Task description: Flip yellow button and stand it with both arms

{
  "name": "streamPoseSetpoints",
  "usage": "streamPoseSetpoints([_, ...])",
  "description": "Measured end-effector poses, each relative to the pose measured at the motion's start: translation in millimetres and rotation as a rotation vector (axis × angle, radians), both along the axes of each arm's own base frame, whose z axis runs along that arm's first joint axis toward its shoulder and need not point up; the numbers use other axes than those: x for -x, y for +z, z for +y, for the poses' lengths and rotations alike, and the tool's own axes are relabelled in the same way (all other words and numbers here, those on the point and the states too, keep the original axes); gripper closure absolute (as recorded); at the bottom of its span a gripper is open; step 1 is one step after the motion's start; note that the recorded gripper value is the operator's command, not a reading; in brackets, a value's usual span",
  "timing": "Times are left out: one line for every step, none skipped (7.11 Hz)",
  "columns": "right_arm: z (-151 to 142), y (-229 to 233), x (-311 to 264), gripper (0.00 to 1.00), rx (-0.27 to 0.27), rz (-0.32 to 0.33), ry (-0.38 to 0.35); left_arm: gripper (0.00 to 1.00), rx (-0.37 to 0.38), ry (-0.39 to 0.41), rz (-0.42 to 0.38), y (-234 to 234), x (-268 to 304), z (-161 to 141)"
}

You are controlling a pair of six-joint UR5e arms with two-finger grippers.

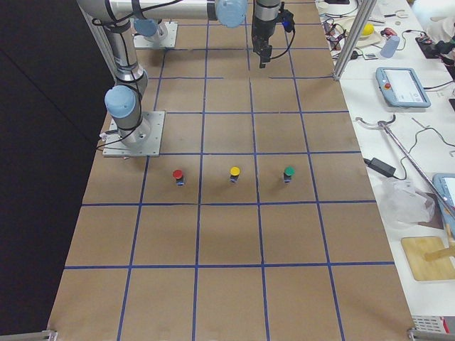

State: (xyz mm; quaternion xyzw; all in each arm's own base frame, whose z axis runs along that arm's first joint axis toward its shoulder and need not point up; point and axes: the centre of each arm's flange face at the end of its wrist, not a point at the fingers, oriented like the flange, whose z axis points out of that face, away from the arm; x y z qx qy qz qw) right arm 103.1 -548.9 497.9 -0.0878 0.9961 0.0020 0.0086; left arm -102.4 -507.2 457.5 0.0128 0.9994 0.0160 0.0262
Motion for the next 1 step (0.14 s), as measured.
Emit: streamPoseSetpoints([-0.4, -2.1, -9.0, 0.0, 0.007, -0.001, -0.018, 0.0, 0.001, 0.001, 0.0, 0.1, 0.0, -0.2])
